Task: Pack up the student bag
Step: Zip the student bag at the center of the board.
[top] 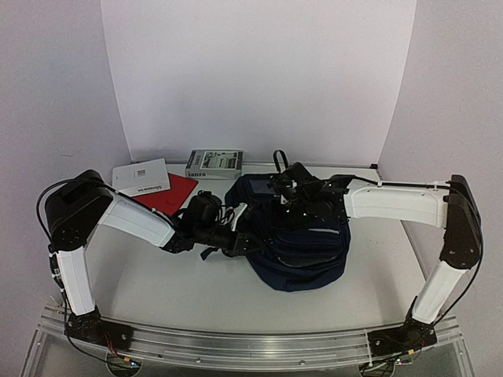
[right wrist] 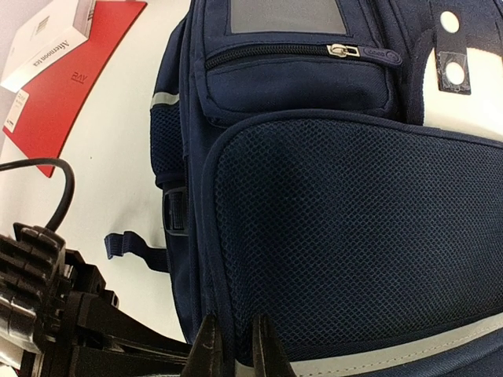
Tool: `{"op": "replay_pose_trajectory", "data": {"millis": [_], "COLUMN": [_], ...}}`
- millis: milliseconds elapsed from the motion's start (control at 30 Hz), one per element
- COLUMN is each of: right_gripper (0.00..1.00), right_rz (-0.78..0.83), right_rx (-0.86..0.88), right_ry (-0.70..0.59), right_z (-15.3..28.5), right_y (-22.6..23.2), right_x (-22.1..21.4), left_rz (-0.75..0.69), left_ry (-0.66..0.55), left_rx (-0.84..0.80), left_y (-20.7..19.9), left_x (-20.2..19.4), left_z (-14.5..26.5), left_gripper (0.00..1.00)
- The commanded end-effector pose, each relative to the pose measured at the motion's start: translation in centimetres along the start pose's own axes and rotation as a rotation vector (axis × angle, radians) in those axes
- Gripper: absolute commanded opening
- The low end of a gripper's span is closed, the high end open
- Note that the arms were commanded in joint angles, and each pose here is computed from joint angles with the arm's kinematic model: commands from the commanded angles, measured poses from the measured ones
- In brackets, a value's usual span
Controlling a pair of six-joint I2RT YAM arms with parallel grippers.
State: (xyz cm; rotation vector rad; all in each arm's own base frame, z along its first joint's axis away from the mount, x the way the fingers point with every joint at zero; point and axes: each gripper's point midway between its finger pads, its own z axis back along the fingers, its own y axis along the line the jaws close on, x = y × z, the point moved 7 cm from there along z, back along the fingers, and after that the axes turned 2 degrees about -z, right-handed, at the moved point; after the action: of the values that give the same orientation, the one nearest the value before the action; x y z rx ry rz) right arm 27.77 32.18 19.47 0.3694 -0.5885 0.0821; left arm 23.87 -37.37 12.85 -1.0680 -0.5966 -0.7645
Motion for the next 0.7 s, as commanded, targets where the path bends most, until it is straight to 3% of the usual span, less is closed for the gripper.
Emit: {"op": "replay_pose_trajectory", "data": {"millis": [0,333,667], "right_gripper": [0.0,0.0,0.0], "right_rz": [-0.093,-0.201,-0.238], "right_rx": [0.073,0.169,0.257], "right_ry": [-0.189,-0.256,-0.278], "right_z": [2.7,0.1,-3.0], "right_y": [1.2,2.7,4.0], "right_x": [3.7,4.4,4.4], "left_rz": [-0.027,0.017,0.169], "left_ry": [-0.037,0.029,-0.036], "left_rx": [-0.035,-0.121,-0.203], "left_y": [-2.3,-5.7,-6.9], "left_x": [2.3,1.2,0.9], "left_z": [0.9,1.9,1.6], "left_gripper": [0.0,0.0,0.0]}}
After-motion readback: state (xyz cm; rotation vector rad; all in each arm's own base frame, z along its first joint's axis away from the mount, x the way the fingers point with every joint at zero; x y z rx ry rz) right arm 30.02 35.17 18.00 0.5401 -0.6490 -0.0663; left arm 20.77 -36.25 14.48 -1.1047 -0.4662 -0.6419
